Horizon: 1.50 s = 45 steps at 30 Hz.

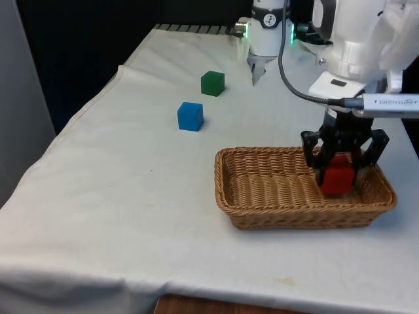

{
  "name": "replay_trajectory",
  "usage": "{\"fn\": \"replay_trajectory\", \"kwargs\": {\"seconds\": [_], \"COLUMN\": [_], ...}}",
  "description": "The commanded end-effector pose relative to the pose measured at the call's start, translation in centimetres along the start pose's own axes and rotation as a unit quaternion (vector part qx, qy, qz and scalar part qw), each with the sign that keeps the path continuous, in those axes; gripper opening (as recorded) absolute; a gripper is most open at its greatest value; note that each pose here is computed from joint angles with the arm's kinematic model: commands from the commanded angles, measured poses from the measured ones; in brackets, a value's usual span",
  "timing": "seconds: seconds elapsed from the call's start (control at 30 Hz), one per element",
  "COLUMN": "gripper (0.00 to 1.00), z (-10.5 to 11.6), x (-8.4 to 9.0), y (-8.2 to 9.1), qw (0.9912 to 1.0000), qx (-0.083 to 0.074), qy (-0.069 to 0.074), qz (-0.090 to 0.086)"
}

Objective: Pick up exactly two blocks and place them into the basket.

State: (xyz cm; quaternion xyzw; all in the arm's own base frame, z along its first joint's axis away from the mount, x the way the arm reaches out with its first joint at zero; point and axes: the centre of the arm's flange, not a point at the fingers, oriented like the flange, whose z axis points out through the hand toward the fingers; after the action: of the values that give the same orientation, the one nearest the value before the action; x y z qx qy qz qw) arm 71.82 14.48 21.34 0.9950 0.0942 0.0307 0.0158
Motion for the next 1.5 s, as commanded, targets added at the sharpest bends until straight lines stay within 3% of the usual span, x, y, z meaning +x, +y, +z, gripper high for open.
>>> {"fn": "replay_trajectory", "kwargs": {"seconds": [0.0,0.1,0.13,0.33,0.4,0.47,0.67,0.8,0.83,0.87,1.0,1.13,1.43,1.47], "gripper": [0.01,0.03,0.09,0.65,0.9,1.0,1.0,1.0,1.0,1.0,1.0,1.0,1.0,1.0], "z": [-0.2,0.0,0.0,0.1,0.1,0.1,0.1,-1.2,-0.3,-1.8,-3.0,-3.4,-5.8,-5.6], "x": [0.0,-0.1,-0.1,-0.1,-0.1,-0.1,-0.1,-0.4,-0.1,-0.6,-1.2,-1.5,-4.3,-4.2], "y": [0.1,0.4,0.4,0.6,0.7,0.7,0.7,1.0,0.9,1.2,1.7,1.9,3.2,3.1], "qw": [1.0,1.0,1.0,1.0,1.0,1.0,1.0,0.99999,0.99998,0.99998,0.99995,0.99992,0.99978,0.99971], "qx": [0.002,0.001,0.001,0.0,0.0,0.0,0.0,-0.004,-0.005,-0.005,-0.007,-0.006,-0.015,-0.012], "qy": [0.001,0.0,0.0,0.0,0.0,0.0,-0.001,-0.002,-0.002,-0.003,-0.006,-0.011,-0.014,-0.02], "qz": [-0.001,0.0,0.0,0.0,0.001,0.0,0.0,0.002,0.002,0.002,0.003,0.004,0.005,0.006]}}
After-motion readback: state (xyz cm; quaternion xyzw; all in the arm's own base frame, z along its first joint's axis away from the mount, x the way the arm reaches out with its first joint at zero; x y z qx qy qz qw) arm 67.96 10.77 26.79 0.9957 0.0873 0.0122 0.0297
